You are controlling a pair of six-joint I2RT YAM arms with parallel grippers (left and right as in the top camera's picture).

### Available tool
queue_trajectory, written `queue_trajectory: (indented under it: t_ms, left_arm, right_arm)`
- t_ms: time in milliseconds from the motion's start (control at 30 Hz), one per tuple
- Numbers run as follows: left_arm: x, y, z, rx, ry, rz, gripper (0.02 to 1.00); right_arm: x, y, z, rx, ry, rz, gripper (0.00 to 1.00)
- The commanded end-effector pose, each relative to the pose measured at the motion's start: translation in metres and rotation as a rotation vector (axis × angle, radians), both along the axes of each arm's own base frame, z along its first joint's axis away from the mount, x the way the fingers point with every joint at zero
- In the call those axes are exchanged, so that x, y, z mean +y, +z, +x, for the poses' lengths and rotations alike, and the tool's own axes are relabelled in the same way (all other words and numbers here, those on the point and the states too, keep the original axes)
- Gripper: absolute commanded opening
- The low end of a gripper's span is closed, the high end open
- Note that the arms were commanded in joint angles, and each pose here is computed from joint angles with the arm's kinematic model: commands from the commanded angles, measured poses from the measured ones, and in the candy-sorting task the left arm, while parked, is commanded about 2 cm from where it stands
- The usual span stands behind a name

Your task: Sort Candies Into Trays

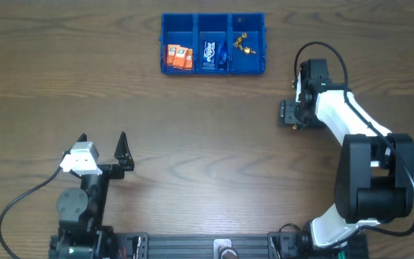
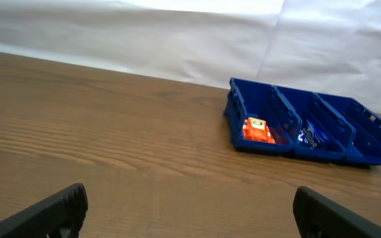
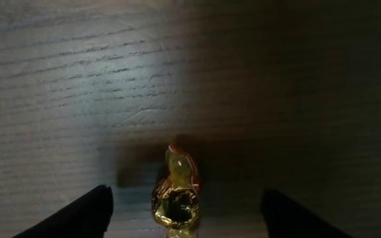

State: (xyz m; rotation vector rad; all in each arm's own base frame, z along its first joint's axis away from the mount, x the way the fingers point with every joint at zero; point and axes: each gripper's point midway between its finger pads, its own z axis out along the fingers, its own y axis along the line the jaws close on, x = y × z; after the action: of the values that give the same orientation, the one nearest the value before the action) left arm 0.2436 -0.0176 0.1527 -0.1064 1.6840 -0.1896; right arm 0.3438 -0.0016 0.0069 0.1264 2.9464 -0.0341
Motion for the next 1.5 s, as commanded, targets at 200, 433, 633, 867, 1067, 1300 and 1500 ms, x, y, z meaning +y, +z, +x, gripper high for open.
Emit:
queue_trajectory:
  t_ms: [200, 433, 633, 867, 1067, 1300, 1500]
  left_arm:
    - [0.002, -0.018, -0.001, 0.049, 0.007, 0.019, 0.998]
    - [0.002, -0.018, -0.001, 0.049, 0.007, 0.019, 0.998]
    - [0.002, -0.018, -0.001, 0.049, 0.008, 0.019, 0.998]
    - [0.002, -0.018, -0.001, 0.049, 0.007, 0.019, 0.996]
    - [0.002, -0.018, -0.001, 0.049, 0.008, 0.019, 0.998]
    - [0.002, -0.018, -0.001, 0.049, 0.007, 0.019, 0.998]
    - [0.002, -0.018, -0.001, 0.049, 0.007, 0.019, 0.998]
  right_arm:
    - [-0.004, -0.017, -0.001, 0.031, -0.009, -0.008, 0.520]
    - [-0.001, -0.017, -0.001, 0.030, -0.010, 0.008, 0.347]
    - [0.004, -0.017, -0.001, 0.030, -0.004, 0.034, 0.213]
    - [0.074, 0.054, 0.000, -0.138, 0.197, 0.054, 0.205]
    - [0.112, 0.167, 0.070, -0.433, 0.129, 0.047, 0.218]
    - [0.129, 0.193, 0.174, -0.552, 0.111, -0.005, 0.220]
    - [0.131, 0.143, 0.199, -0.489, 0.110, 0.025, 0.270]
